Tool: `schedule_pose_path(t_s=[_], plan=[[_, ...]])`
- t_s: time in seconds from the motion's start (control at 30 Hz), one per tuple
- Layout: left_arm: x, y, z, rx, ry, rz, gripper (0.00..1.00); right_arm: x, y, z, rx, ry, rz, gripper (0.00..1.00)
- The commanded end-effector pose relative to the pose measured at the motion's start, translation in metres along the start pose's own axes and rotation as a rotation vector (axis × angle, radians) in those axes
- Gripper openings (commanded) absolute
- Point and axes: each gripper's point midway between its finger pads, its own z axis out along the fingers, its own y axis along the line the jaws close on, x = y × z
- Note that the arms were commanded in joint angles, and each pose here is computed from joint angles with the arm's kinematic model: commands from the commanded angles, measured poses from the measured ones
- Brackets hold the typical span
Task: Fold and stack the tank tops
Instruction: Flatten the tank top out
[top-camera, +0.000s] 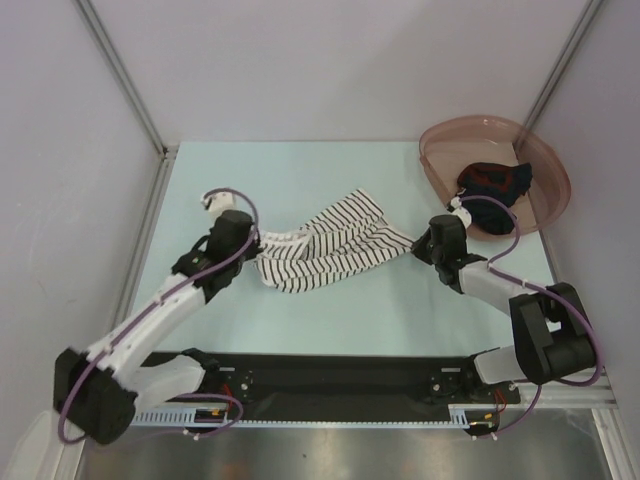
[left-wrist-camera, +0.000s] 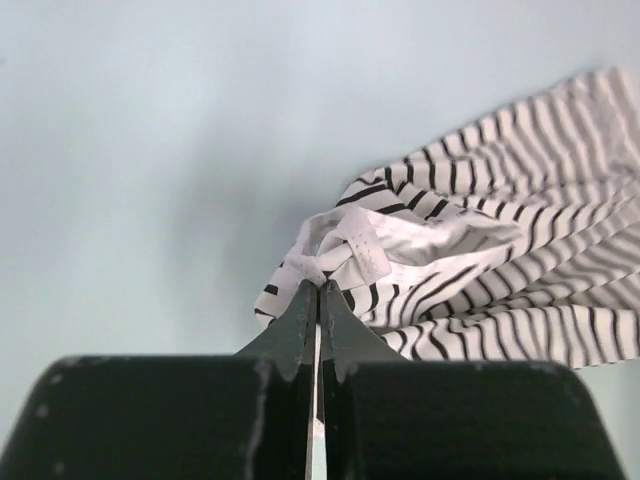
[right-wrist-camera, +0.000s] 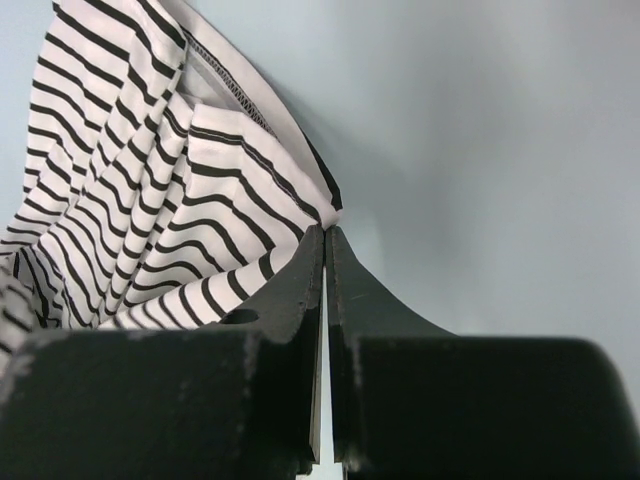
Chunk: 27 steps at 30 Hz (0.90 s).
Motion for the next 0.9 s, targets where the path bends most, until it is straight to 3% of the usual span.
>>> schedule_pose_path(t_s=[0.0,0.3,0.43,0.6,0.77,0.8,0.83,0.87], plan=[[-0.023,0.028,-0.019,-0.078,-0.179,-0.190,0.00,-0.020,0.003,-0.007,-0.007,-0.081,0.034,0.00],[-0.036,0.096,-0.063,-0.215,-0.348,-0.416,0.00,-0.029,-0.001,-0.021,-0.012,-0.148,0.058,0.00],[-0.047,0.116,-0.077,-0.269,-0.444,-0.423,0.15,-0.033,-0.003,-0.025,-0.011,-0.171,0.063,0.00],[-0.045,0.122,-0.070,-0.342,-0.391,-0.400,0.13,-0.034,-0.002,-0.026,-0.012,-0.176,0.062,0.00],[-0.040,0.133,-0.047,-0.358,-0.360,-0.482,0.09,-0.034,-0.002,-0.027,-0.012,-0.176,0.059,0.00],[-0.036,0.130,-0.040,-0.333,-0.326,-0.488,0.14,-0.034,-0.004,-0.027,-0.006,-0.175,0.059,0.00],[-0.037,0.136,-0.037,-0.345,-0.320,-0.498,0.25,-0.035,-0.003,-0.027,-0.010,-0.177,0.059,0.00],[-0.038,0.136,-0.035,-0.338,-0.316,-0.500,0.69,-0.035,-0.003,-0.027,-0.009,-0.176,0.059,0.00]])
